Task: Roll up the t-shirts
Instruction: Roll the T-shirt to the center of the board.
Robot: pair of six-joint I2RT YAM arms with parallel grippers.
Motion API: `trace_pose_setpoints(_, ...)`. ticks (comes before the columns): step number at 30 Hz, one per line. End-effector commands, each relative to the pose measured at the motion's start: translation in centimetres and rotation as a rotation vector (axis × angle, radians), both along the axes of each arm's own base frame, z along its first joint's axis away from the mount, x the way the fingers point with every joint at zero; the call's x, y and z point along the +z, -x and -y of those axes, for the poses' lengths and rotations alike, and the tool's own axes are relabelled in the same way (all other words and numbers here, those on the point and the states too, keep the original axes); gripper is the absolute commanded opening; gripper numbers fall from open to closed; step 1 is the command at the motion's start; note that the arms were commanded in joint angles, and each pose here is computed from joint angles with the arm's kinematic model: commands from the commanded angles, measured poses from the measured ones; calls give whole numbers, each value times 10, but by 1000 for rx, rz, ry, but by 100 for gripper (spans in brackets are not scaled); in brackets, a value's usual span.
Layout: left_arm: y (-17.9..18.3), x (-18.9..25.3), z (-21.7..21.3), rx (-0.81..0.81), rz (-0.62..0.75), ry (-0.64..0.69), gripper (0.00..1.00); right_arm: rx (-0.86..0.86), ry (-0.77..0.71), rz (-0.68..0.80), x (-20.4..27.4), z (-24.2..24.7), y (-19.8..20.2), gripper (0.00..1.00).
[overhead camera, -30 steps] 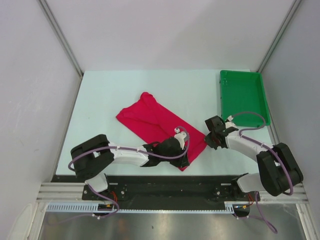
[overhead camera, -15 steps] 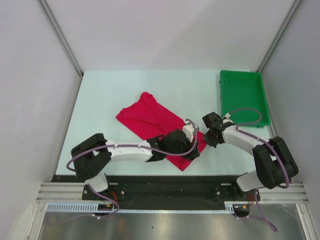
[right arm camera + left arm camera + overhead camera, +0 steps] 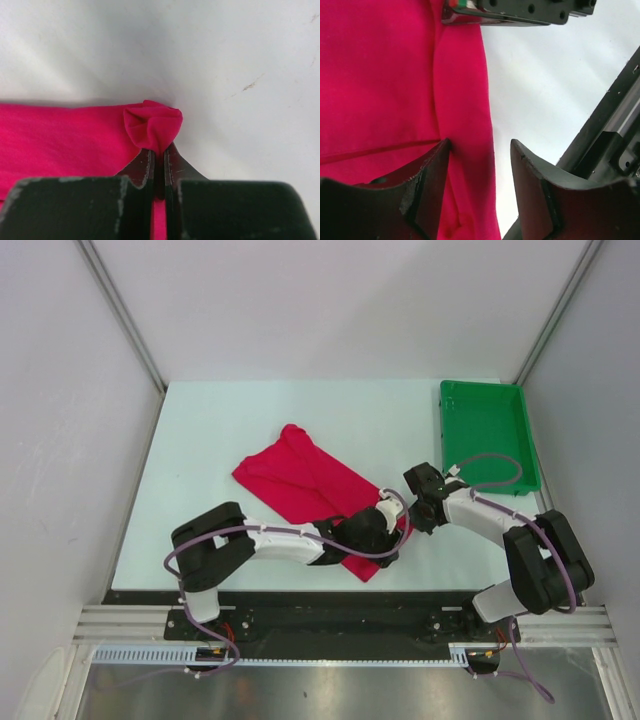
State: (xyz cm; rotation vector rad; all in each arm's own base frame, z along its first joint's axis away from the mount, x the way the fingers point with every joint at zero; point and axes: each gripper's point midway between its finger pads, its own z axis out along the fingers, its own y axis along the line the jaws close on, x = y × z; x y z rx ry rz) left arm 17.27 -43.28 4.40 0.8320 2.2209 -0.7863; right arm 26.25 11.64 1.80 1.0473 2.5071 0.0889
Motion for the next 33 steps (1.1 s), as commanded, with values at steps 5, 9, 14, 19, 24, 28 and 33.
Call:
trace_pose_setpoints(5, -8, 8, 16, 31, 38, 26, 30, -2, 38, -107, -27, 7, 21, 0)
trace_pose_setpoints(9, -7, 5, 14, 53, 12, 42, 13, 22, 32, -76, -21, 5, 16, 29)
trace_pose_setpoints(14, -8, 11, 5, 101, -79, 157, 3, 52, 32, 49, 10, 4, 4, 68)
trace_pose_setpoints(19, -11, 9, -10, 143, -209, 240, 2, 104, 24, 212, 47, 0, -6, 82)
trace_pose_setpoints(24, -17, 5, -19, 177, -304, 298, 1, 140, -30, 341, 75, -8, -4, 77)
trace_pose_setpoints(28, -17, -6, -25, 194, -345, 276, 1, 166, -36, 352, 74, -11, 1, 59)
trace_pose_setpoints(33, -19, -13, -28, 211, -364, 254, 1, 199, -70, 369, 69, -23, -6, 37)
